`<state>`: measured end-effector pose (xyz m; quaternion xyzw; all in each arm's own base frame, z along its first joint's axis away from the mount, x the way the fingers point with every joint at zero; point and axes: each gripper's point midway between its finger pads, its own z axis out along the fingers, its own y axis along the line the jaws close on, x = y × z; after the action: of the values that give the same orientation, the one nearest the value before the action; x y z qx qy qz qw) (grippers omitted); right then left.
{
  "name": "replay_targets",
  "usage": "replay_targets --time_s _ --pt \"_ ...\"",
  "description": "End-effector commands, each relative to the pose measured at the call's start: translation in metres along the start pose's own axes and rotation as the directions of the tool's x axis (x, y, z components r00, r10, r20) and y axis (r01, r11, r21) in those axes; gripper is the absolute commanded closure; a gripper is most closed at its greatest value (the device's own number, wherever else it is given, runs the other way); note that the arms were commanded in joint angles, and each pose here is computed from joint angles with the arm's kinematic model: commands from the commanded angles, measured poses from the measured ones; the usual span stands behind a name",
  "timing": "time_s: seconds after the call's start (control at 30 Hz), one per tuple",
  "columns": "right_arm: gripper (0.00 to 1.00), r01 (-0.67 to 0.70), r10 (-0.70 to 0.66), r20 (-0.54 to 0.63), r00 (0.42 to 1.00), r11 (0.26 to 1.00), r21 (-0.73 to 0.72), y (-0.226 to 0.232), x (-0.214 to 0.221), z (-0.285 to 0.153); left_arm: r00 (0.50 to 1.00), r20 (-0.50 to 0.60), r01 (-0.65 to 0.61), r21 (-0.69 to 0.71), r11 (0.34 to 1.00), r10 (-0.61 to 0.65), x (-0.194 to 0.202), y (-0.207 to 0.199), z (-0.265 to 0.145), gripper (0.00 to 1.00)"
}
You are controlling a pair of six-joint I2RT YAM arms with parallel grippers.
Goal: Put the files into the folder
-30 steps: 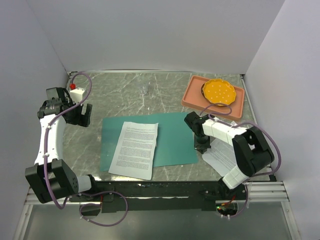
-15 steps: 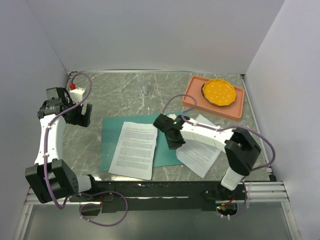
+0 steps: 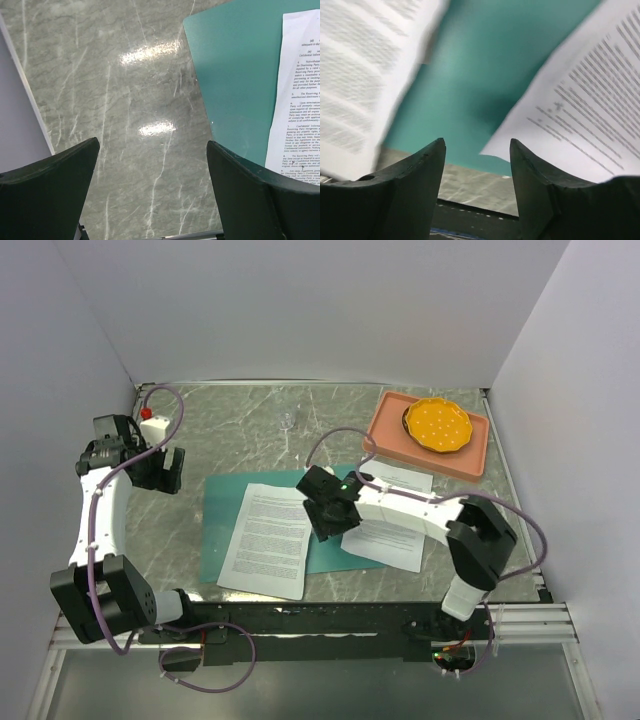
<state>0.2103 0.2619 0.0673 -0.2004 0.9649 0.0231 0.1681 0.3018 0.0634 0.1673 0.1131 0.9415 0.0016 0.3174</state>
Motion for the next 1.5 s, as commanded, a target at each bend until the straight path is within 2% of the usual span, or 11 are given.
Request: replay_targets --time_s 0.0,0.03,0.13,0.27,0.33,0.6,0.8,1.03,1.2,1.4,1.47 --pt "0.37 -0.009 0.056 0.163 0.985 0.961 -0.275 0.030 -0.039 -0.033 1.000 0.021 0.009 0.037 0.999 -0.010 -0.009 -0.003 0.005 0.04" --pt "0.38 -0.006 0.073 0.170 0.983 0.931 -0.364 0.043 -0.044 -0.037 1.000 0.016 0.009 0.054 0.999 -0.010 -0.005 -0.006 0.008 0.04" --pt "0.44 -0.022 0.099 0.131 0.986 0.871 -0.492 0.059 -0.041 -0.037 1.000 -0.005 -0.004 0.072 0.997 0.005 0.002 -0.014 0.018 0.04" --pt "0.51 -0.067 0.124 0.067 0.990 0.833 -0.549 0.073 -0.037 -0.021 0.998 -0.042 -0.047 0.077 0.996 0.050 0.017 -0.029 0.041 0.01" --pt "0.52 -0.095 0.135 0.032 0.990 0.823 -0.560 0.073 -0.032 -0.014 0.995 -0.056 -0.075 0.080 0.994 0.080 0.022 -0.040 0.054 0.05" --pt "0.45 -0.143 0.152 -0.030 0.988 0.818 -0.558 0.073 -0.017 0.002 0.989 -0.105 -0.089 0.111 0.990 0.100 0.035 -0.062 0.078 0.04" --pt "0.44 -0.166 0.163 -0.056 0.985 0.810 -0.563 0.077 -0.012 0.013 0.981 -0.132 -0.133 0.062 0.989 0.140 0.046 -0.066 0.097 0.04" --pt "0.48 -0.220 0.208 -0.087 0.974 0.791 -0.571 0.082 -0.008 0.031 0.974 -0.128 -0.186 0.002 0.982 0.185 0.046 -0.063 0.104 0.04" --pt "0.53 -0.260 0.286 -0.051 0.957 0.765 -0.589 0.082 -0.012 0.036 0.970 -0.116 -0.212 0.012 0.977 0.212 0.043 -0.069 0.101 0.04" --pt "0.62 -0.303 0.366 -0.046 0.930 0.688 -0.659 0.095 -0.008 0.038 0.960 -0.150 -0.238 -0.007 0.971 0.235 0.054 -0.070 0.107 0.04" --pt "0.69 -0.286 0.378 -0.022 0.925 0.661 -0.694 0.103 -0.012 0.034 0.958 -0.169 -0.235 -0.003 0.972 0.232 0.059 -0.070 0.110 0.05"
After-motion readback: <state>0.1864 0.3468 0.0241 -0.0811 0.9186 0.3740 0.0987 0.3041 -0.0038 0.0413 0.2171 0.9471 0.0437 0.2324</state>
